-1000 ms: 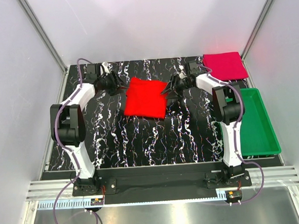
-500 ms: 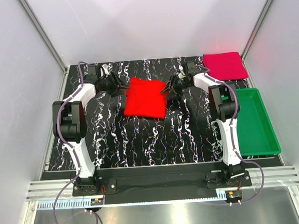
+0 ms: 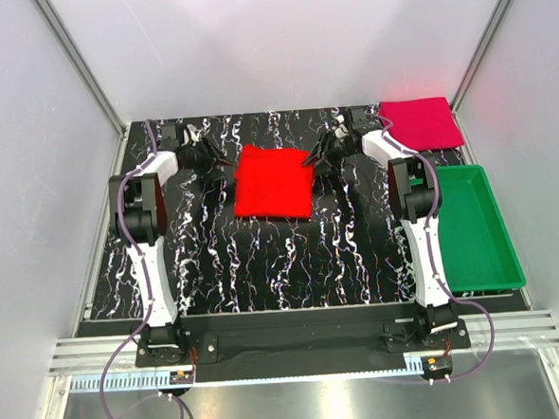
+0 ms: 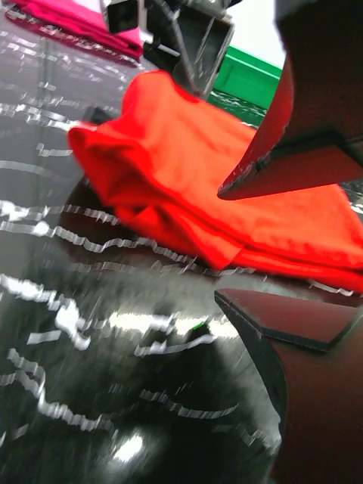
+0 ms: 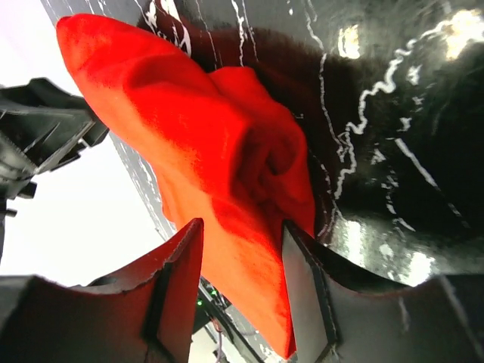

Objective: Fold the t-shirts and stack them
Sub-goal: Fold the tshirt

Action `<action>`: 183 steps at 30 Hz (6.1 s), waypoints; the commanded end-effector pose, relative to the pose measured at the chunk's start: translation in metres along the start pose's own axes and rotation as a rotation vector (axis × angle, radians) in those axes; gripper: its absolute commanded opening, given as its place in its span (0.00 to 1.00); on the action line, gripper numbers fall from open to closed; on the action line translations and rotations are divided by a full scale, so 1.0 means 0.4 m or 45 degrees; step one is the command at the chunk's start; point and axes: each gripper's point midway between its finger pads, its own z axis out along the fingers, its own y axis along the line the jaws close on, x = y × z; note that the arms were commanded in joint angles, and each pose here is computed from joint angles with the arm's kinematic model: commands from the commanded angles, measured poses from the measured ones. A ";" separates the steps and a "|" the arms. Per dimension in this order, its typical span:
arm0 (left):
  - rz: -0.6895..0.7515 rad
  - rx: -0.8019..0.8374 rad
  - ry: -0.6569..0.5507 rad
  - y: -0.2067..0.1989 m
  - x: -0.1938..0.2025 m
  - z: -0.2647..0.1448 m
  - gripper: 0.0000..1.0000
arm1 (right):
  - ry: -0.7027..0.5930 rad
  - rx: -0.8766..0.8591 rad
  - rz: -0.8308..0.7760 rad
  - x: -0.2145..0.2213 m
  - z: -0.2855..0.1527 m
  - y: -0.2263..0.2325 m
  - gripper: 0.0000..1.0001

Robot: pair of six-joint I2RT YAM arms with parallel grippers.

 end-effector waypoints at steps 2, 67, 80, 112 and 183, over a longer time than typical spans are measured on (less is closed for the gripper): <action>0.021 0.070 0.007 -0.050 -0.015 -0.006 0.57 | -0.007 -0.001 -0.057 -0.002 -0.048 0.028 0.54; 0.232 0.030 -0.139 -0.174 -0.089 0.098 0.52 | -0.140 0.019 -0.121 -0.134 -0.056 0.019 0.51; 0.183 0.081 -0.089 -0.167 -0.074 0.128 0.43 | -0.122 -0.001 -0.117 -0.135 -0.045 0.019 0.51; 0.147 0.169 -0.068 -0.298 -0.018 -0.070 0.00 | -0.128 -0.052 -0.192 -0.011 -0.201 0.202 0.00; 0.288 -0.092 0.211 -0.082 0.431 -0.160 0.48 | 0.105 0.355 -0.337 0.349 -0.092 0.005 0.30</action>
